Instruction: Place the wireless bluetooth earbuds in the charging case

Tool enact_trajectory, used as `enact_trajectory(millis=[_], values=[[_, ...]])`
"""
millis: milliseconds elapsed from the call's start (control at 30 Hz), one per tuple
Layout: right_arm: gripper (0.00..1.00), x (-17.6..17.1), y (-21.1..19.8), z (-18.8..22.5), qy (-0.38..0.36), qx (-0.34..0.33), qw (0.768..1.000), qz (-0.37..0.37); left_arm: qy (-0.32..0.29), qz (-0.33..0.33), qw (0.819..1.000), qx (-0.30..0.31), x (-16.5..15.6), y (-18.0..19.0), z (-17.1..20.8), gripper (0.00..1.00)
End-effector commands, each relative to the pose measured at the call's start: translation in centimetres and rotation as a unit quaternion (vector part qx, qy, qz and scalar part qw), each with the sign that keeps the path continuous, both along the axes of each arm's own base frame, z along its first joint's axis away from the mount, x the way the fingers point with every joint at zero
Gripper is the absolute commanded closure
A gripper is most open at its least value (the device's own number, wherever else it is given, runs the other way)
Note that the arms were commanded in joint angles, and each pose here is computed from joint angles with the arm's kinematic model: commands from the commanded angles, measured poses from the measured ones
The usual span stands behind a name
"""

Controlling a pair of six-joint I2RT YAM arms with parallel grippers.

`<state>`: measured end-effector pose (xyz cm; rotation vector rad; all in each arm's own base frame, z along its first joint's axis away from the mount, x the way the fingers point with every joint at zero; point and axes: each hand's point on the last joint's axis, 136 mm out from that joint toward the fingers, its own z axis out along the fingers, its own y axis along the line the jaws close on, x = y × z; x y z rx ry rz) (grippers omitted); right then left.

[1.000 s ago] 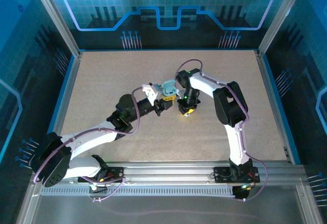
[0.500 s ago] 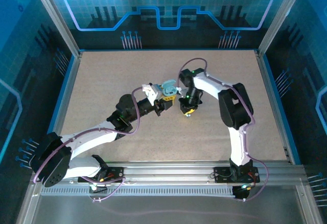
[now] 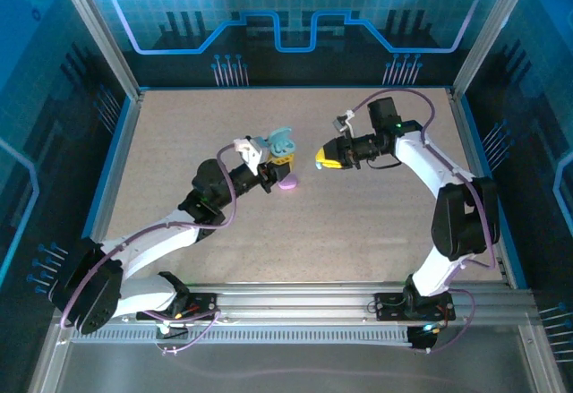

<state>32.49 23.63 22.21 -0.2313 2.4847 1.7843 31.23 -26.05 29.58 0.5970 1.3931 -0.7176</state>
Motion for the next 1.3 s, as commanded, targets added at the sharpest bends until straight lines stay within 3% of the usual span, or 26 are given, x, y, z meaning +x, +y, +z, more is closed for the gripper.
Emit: enact_trajectory(millis=[0,833,1267], values=[[0.79,-1.3,0.3,4.6,0.0,0.082,0.996,0.031,0.005,-0.005,1.0,-0.006,-0.3,0.3,-0.3,0.7],[0.79,-3.3,1.6,10.2,-0.044,0.087,0.995,0.035,0.019,-0.079,0.996,0.024,-0.6,-4.3,-2.3,0.7],[0.79,-3.9,1.9,9.4,-0.068,0.055,0.996,0.026,-0.002,-0.116,0.993,-0.001,-1.4,-5.8,-0.8,0.7]])
